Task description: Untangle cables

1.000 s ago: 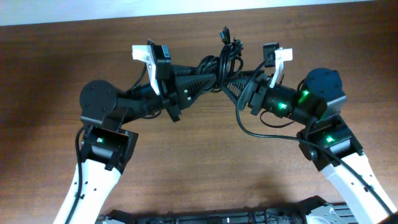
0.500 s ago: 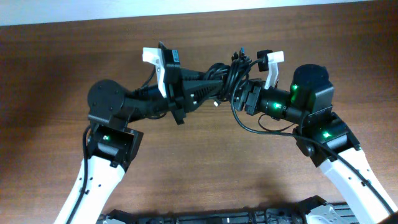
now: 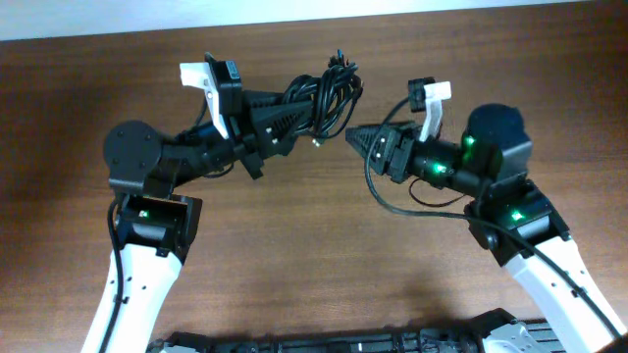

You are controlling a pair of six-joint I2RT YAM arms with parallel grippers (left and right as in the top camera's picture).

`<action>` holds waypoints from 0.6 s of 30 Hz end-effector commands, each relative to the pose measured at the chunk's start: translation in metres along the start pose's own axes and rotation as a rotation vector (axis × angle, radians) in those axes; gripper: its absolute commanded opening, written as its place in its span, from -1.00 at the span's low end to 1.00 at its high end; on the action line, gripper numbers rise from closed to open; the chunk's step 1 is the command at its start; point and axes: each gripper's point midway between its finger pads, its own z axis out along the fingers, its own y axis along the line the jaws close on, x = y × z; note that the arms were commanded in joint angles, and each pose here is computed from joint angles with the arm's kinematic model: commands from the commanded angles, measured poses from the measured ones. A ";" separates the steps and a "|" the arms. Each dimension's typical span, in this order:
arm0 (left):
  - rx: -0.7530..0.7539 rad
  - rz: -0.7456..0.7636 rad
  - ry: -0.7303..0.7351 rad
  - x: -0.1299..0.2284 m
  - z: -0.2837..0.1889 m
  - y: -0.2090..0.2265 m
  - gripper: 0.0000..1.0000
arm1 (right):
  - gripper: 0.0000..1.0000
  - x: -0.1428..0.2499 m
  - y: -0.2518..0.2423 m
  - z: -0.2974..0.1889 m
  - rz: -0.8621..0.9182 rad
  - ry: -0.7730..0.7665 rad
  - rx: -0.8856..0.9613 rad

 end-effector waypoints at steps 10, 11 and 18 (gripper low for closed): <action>0.066 0.036 -0.012 -0.009 0.009 -0.029 -1.00 | -0.19 -0.004 0.025 -0.008 -0.107 -0.007 -0.090; 0.063 0.036 -0.013 -0.009 0.010 -0.028 -1.00 | -0.19 -0.003 0.024 -0.007 -0.101 -0.001 -0.087; 0.075 0.004 -0.005 -0.008 0.010 -0.030 -1.00 | -0.18 -0.001 0.023 -0.007 -0.095 0.005 -0.083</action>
